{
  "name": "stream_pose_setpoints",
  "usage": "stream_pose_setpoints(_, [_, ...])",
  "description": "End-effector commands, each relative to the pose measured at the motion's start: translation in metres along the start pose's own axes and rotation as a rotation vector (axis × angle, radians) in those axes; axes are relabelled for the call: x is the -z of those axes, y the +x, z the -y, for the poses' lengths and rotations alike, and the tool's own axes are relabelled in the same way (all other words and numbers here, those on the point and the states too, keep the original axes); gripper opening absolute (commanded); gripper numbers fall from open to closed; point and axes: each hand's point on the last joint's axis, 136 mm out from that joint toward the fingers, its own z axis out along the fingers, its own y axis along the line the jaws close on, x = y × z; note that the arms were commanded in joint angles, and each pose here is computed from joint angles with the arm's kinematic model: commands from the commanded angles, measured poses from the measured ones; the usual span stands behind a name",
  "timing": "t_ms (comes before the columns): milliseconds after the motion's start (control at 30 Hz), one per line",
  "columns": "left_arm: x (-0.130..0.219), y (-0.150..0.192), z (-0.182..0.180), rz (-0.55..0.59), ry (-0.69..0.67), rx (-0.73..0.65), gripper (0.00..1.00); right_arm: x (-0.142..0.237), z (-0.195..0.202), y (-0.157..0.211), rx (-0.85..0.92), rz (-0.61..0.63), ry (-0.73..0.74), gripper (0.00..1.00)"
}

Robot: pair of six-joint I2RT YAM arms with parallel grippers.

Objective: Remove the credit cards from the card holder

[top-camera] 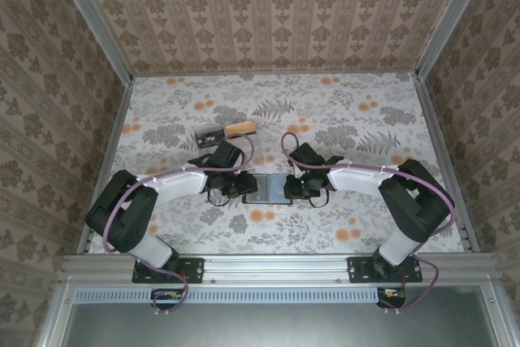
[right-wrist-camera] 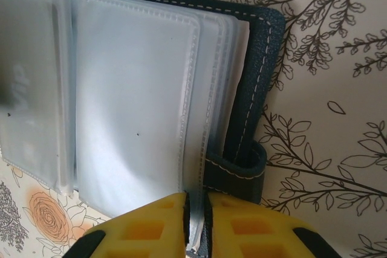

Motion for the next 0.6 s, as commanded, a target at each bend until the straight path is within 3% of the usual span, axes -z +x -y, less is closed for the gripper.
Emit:
stream_pose_setpoints(0, [-0.003, 0.001, -0.001, -0.018, -0.035, -0.006, 0.3, -0.003, 0.004, 0.004, -0.01, -0.021, 0.031, 0.18])
stream_pose_setpoints(300, [-0.01, 0.002, 0.016, -0.037, 0.034, -0.027, 0.48, -0.004, 0.004, 0.005, -0.012, -0.025, 0.03, 0.18])
stream_pose_setpoints(567, [-0.009, -0.003, 0.038, -0.027, 0.133, -0.041, 0.5, -0.005, 0.004, 0.005, -0.015, -0.026, 0.028, 0.18])
